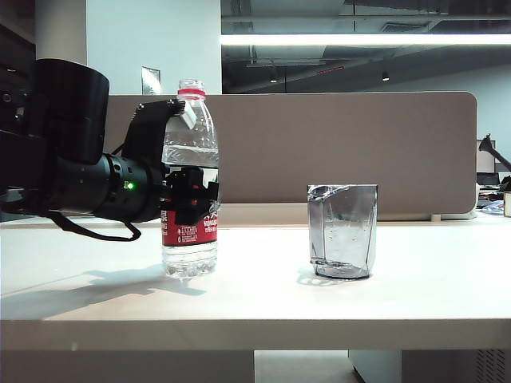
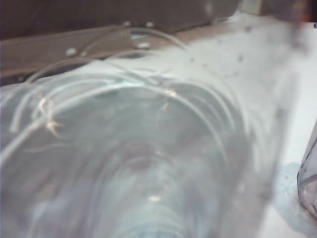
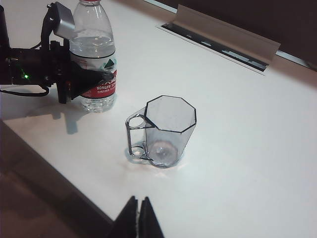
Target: Pick up the mineral water bottle on the table and pour water into the mug until it's full.
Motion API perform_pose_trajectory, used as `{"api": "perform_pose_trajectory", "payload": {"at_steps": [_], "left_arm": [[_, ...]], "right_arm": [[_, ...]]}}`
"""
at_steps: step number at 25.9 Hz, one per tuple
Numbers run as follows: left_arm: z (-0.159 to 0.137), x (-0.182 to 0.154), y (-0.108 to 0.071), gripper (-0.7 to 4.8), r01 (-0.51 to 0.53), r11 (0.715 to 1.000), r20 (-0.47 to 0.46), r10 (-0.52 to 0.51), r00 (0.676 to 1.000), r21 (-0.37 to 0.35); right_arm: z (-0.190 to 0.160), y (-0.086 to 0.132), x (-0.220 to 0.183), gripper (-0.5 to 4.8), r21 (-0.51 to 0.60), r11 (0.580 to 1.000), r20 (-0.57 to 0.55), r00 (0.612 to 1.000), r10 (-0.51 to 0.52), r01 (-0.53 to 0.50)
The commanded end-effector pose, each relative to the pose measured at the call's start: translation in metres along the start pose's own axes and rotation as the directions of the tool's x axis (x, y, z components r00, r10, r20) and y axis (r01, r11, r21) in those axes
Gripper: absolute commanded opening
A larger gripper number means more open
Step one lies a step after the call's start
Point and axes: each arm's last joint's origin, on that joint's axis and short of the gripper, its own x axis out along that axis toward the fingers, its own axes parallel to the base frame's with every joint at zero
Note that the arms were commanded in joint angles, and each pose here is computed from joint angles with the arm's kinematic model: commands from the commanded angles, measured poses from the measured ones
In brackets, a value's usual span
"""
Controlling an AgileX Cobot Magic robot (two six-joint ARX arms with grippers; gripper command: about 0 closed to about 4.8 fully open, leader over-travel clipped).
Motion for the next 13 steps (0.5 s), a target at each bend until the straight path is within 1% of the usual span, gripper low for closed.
{"api": "perform_pose_trajectory", "payload": {"at_steps": [1, 3, 5, 6, 8, 10, 13], "left_arm": [[-0.002, 0.002, 0.0, 1.74, 0.003, 0.998, -0.027, -0.001, 1.0, 0.066], [0.0, 0.005, -0.001, 1.74, 0.002, 0.995, -0.029, 0.001, 1.0, 0.098], [0.006, 0.011, -0.005, 1.74, 0.012, 0.987, -0.05, -0.004, 0.999, 0.161], [0.012, 0.016, -0.009, 1.74, 0.006, 0.98, -0.079, 0.01, 0.997, 0.197], [0.019, 0.022, -0.014, 1.74, -0.004, 0.966, -0.107, 0.033, 0.994, 0.257], [0.027, 0.026, -0.019, 1.74, -0.018, 0.946, -0.115, 0.058, 0.992, 0.323], [0.037, 0.032, -0.024, 1.74, -0.042, 0.921, -0.109, 0.092, 0.99, 0.388]], "right_arm": [[0.002, 0.0, -0.001, 0.27, -0.002, 1.0, 0.015, 1.0, 0.001, -0.001], [0.002, 0.0, -0.001, 0.26, -0.002, 1.0, 0.015, 1.0, 0.001, -0.001], [0.002, 0.0, -0.001, 0.26, -0.002, 1.0, 0.015, 1.0, 0.001, -0.001], [0.002, 0.0, -0.001, 0.26, -0.002, 1.0, 0.015, 1.0, 0.001, -0.001], [0.002, 0.0, -0.001, 0.27, -0.002, 1.0, 0.015, 1.0, 0.001, -0.001], [0.002, 0.0, -0.001, 0.27, -0.002, 1.0, 0.015, 1.0, 0.001, -0.001], [0.002, 0.0, -0.001, 0.27, -0.002, 1.0, 0.015, 1.0, 0.0, 0.0]]}}
